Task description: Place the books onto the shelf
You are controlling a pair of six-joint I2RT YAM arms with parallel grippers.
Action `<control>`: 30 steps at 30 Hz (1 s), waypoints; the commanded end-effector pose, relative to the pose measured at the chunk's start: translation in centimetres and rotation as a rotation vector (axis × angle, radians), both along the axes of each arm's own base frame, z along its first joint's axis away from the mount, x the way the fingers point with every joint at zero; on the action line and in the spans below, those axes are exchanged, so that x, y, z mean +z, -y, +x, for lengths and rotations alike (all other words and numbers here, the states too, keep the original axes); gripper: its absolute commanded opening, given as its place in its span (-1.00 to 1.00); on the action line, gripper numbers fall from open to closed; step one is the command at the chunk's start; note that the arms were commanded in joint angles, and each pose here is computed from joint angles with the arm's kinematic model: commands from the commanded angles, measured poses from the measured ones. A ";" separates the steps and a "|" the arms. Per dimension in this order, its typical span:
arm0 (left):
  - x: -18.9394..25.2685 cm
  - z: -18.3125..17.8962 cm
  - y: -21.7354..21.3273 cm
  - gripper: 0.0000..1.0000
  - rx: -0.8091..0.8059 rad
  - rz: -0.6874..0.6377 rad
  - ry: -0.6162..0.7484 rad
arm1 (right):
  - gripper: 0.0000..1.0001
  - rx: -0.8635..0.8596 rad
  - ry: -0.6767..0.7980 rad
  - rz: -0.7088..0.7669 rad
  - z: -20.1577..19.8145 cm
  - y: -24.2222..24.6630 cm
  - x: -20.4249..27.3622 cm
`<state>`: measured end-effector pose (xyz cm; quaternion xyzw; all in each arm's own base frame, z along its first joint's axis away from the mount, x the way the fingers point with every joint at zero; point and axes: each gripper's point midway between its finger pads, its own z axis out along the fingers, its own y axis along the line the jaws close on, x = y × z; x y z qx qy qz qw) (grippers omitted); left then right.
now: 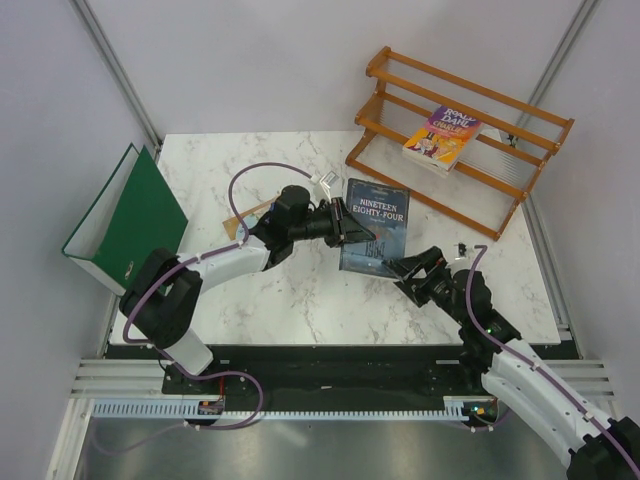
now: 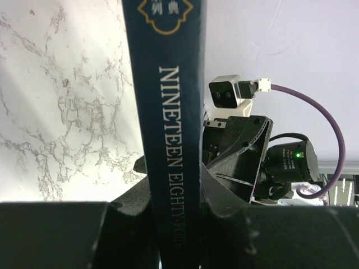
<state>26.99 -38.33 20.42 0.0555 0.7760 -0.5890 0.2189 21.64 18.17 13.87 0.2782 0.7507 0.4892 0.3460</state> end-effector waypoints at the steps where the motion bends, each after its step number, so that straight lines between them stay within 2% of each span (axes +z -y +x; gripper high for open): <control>1: 7.5 -1.2 0.5 -0.96 -0.063 -0.206 0.127 | 0.96 -0.023 0.056 0.015 0.7 0.1 2.7; 12: 5.6 -2.1 0.3 -0.96 -0.059 -0.281 0.052 | 0.96 0.004 0.089 0.093 0.6 -0.6 4.0; 19: 4.8 -2.2 0.9 -0.96 -0.067 -0.270 0.038 | 0.82 0.034 0.127 0.113 0.5 -1.1 6.0; 20: 4.8 -2.2 1.0 -0.96 -0.070 -0.268 0.039 | 0.64 0.049 0.129 0.113 0.4 -1.4 6.1; 22: 4.5 -2.3 1.3 -0.96 -0.074 -0.265 0.034 | 0.48 0.064 0.144 0.119 0.5 -1.6 6.7; 23: 4.2 -2.3 1.5 -0.96 -0.076 -0.259 0.026 | 0.34 0.073 0.140 0.119 0.5 -1.8 6.8; 25: 3.9 -2.6 1.9 -0.96 -0.088 -0.255 0.018 | 0.23 0.093 0.146 0.125 0.4 -2.2 7.1; 27: 3.4 -2.6 2.2 -0.96 -0.087 -0.247 0.016 | -0.05 0.111 0.153 0.132 0.3 -2.4 7.3; 28: 3.1 -2.5 2.2 -0.96 -0.082 -0.243 0.013 | -0.23 0.120 0.159 0.140 0.2 -2.6 7.4; 29: 3.0 -2.5 2.2 -0.96 -0.077 -0.239 0.009 | -0.59 0.126 0.175 0.150 0.3 -2.7 7.8; 30: 2.7 -2.4 2.3 -0.96 -0.077 -0.233 0.009 | -0.77 0.140 0.176 0.155 0.1 -2.9 7.6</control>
